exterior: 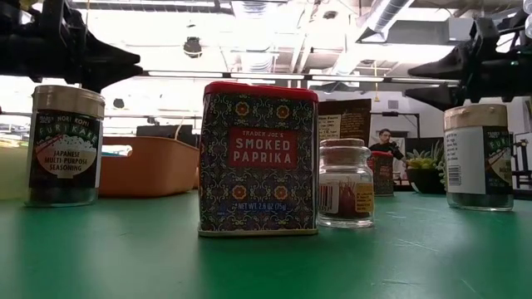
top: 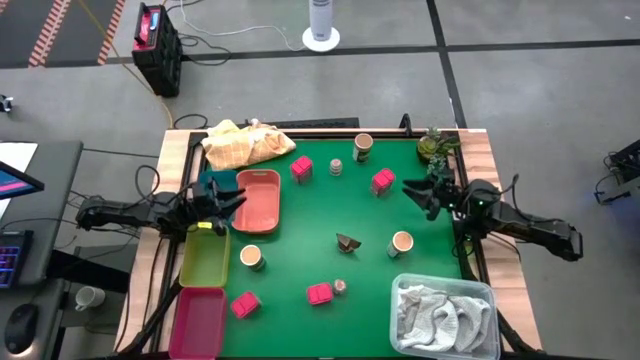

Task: Sort spices by type
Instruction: Put the top right red seasoning can into the orange bin

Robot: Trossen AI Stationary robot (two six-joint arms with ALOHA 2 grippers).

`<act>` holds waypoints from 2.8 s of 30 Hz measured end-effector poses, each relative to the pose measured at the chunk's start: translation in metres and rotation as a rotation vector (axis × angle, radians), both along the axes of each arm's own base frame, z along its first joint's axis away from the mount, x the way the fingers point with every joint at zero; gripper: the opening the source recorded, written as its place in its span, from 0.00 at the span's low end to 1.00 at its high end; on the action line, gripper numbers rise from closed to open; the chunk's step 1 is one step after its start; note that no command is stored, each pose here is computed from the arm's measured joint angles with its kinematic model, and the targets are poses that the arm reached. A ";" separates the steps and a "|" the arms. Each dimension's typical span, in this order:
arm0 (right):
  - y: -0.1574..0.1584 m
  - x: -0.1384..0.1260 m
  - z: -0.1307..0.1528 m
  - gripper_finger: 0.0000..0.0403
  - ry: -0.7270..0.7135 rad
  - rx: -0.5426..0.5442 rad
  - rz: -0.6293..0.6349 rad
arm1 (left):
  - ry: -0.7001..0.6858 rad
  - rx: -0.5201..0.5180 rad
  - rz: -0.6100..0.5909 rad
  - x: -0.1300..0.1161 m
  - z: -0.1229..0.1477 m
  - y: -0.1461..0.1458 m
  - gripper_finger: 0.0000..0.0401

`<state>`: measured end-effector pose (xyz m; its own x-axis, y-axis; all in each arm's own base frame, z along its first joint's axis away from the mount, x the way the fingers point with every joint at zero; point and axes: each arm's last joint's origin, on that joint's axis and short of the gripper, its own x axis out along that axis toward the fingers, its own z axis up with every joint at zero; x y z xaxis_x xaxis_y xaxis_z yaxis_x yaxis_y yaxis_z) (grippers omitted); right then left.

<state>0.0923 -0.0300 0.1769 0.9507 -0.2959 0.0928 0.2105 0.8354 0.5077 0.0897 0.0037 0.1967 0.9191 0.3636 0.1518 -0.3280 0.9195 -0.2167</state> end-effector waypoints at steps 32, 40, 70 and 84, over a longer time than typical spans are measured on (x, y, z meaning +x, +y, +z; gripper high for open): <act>-0.035 0.180 0.109 0.66 1.351 -0.244 0.285 | 0.286 -0.032 -0.001 0.010 0.021 -0.001 0.40; -0.034 0.201 0.107 0.66 1.486 -0.346 0.295 | 0.284 -0.037 -0.020 0.010 0.021 -0.003 0.48; -0.046 0.228 0.053 0.92 1.945 -0.716 0.546 | 0.355 -0.040 -0.052 0.009 0.015 -0.004 0.50; -0.077 0.224 0.020 0.88 2.180 -0.530 0.619 | 0.422 -0.036 -0.049 0.005 0.017 -0.004 0.50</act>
